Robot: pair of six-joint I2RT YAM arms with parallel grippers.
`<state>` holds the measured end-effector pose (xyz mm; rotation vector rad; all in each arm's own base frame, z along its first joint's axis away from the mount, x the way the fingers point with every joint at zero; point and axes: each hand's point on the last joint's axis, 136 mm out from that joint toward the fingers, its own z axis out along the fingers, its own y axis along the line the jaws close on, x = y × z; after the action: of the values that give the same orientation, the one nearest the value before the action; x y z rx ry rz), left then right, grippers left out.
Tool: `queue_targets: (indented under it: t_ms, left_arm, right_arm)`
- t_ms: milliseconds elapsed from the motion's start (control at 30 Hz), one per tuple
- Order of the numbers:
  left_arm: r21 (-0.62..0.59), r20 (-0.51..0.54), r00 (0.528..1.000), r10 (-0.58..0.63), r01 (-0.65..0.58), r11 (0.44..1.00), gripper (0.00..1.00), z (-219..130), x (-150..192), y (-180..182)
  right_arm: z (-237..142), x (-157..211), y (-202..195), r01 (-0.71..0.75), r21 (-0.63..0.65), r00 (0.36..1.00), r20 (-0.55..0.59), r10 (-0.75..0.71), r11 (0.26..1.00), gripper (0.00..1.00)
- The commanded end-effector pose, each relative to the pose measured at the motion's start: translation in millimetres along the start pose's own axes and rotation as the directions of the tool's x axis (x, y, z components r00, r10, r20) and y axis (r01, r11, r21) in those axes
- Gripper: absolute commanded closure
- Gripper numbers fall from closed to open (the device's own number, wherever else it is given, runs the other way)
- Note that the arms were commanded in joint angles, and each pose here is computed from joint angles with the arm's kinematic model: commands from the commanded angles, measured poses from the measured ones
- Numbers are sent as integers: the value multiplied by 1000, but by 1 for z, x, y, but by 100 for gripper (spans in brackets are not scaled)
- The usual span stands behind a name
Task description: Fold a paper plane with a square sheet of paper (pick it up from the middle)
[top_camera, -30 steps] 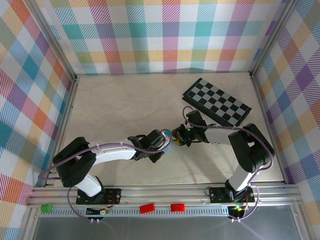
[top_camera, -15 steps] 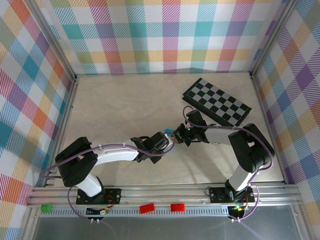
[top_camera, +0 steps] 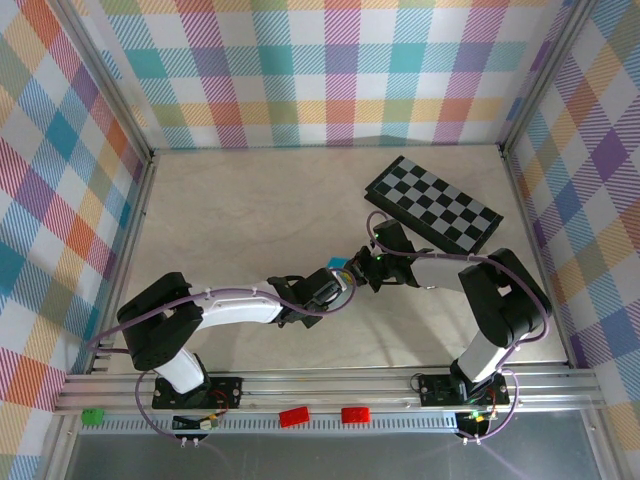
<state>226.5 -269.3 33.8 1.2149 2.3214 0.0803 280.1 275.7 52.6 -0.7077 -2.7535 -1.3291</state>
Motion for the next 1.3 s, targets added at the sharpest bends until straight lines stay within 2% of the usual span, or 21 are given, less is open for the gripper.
queue_targets:
  t_ms: [0, 267, 367, 433, 533, 567, 833, 1033, 1267]
  left_arm:
    - [-16, 6, 1000, 19, -19, 1000, 84, -1, -7, 0]
    - [-10, 8, 1000, 21, -21, 1000, 89, -1, -8, -2]
    - [-7, 8, 1000, 19, -18, 1000, 95, 0, -7, -3]
    - [0, 4, 1000, 9, -9, 1000, 99, 1, -5, -4]
    - [28, 4, 1000, -18, 18, 999, 100, 0, -4, -8]
    - [49, 37, 999, -40, 38, 998, 100, -1, -11, -11]
    - [281, 38, 982, -184, 166, 945, 100, -5, -16, -29]
    - [350, -12, 975, -221, 211, 912, 100, 4, -13, -36]
    - [362, -74, 970, -230, 241, 901, 99, 15, -6, -41]
  right_arm:
    - [-2, 5, 4, 4, -19, 1000, -10, -4, 1000, 99]
    - [-2, 5, 3, 4, -18, 1000, -10, -4, 1000, 99]
    - [-2, 5, 2, 4, -15, 1000, -10, -4, 1000, 96]
    - [-3, 5, 2, 9, -7, 1000, -4, -9, 1000, 88]
    - [-10, 3, -3, 27, 30, 999, 28, -28, 999, 77]
    - [-14, 2, -8, 29, 53, 999, 42, -31, 998, 73]
    - [-60, -12, -28, 66, 140, 976, 198, -93, 988, 68]
    - [-87, -14, -31, 107, 191, 950, 271, -157, 976, 66]
    - [-89, -12, -35, 107, 199, 949, 272, -160, 974, 66]
